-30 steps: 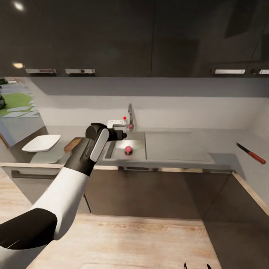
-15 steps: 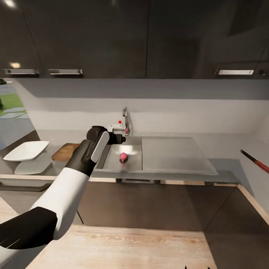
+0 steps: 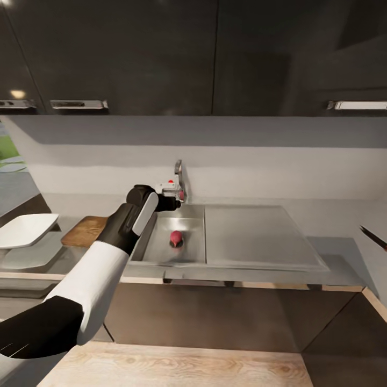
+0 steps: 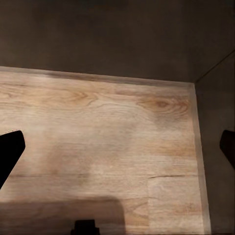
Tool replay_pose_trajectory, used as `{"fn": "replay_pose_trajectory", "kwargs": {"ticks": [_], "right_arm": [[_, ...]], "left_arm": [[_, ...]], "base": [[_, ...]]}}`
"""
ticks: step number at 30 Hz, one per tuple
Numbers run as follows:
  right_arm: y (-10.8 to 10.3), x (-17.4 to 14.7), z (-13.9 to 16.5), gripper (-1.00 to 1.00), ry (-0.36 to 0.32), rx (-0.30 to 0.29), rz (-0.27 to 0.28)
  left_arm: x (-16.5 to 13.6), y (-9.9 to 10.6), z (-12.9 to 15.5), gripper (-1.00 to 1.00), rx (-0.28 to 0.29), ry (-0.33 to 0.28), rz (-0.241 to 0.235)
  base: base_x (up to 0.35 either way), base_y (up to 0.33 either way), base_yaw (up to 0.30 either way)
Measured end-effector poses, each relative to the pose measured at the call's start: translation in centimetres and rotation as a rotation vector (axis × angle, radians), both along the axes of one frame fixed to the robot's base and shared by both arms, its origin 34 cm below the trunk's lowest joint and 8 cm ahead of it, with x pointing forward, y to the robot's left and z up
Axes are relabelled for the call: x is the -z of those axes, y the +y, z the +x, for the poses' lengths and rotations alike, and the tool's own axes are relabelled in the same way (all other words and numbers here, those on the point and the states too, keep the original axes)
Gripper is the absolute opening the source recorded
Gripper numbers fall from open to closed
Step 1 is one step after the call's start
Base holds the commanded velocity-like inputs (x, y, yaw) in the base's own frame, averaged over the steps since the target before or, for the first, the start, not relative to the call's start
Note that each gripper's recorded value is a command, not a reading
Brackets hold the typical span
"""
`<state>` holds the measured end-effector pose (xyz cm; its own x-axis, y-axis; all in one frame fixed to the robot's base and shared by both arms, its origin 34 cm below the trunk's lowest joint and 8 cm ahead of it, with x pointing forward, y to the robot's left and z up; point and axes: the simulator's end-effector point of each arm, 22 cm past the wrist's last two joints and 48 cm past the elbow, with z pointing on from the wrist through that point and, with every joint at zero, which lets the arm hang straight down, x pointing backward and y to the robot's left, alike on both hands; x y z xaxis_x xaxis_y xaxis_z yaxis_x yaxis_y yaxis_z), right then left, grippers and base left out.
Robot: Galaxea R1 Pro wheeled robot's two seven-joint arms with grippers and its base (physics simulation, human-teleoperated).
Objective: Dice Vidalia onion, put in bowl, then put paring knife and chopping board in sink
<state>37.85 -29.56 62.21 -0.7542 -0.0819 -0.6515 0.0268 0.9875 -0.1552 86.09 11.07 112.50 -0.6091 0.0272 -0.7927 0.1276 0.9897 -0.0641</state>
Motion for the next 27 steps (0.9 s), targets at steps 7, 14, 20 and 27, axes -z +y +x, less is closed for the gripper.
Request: {"fn": "replay_pose_trajectory", "kwargs": {"ticks": [7, 14, 20, 27], "right_arm": [[0.3, 2.3, -3.6, 1.0, 0.173, 0.013, 0.005], [0.5, 3.4, -5.8, 1.0, 0.272, 0.012, 0.015], [-0.1, 3.8, -6.9, 1.0, 0.32, 0.065, 0.02], [0.2, 4.5, -8.9, 1.0, 0.399, 0.083, 0.047]], "left_arm": [[1.9, 0.3, 0.2, 1.0, -0.015, 0.026, 0.004], [4.1, 0.5, -0.2, 1.0, -0.018, 0.077, 0.014], [5.0, 0.5, -0.2, 1.0, -0.024, 0.089, 0.014], [5.1, 0.5, -0.2, 1.0, -0.027, 0.087, 0.012]], "base": [[0.04, 0.0, 0.0], [0.003, 0.0, 0.0], [0.0, 0.0, 0.0], [0.0, 0.0, 0.0]]}}
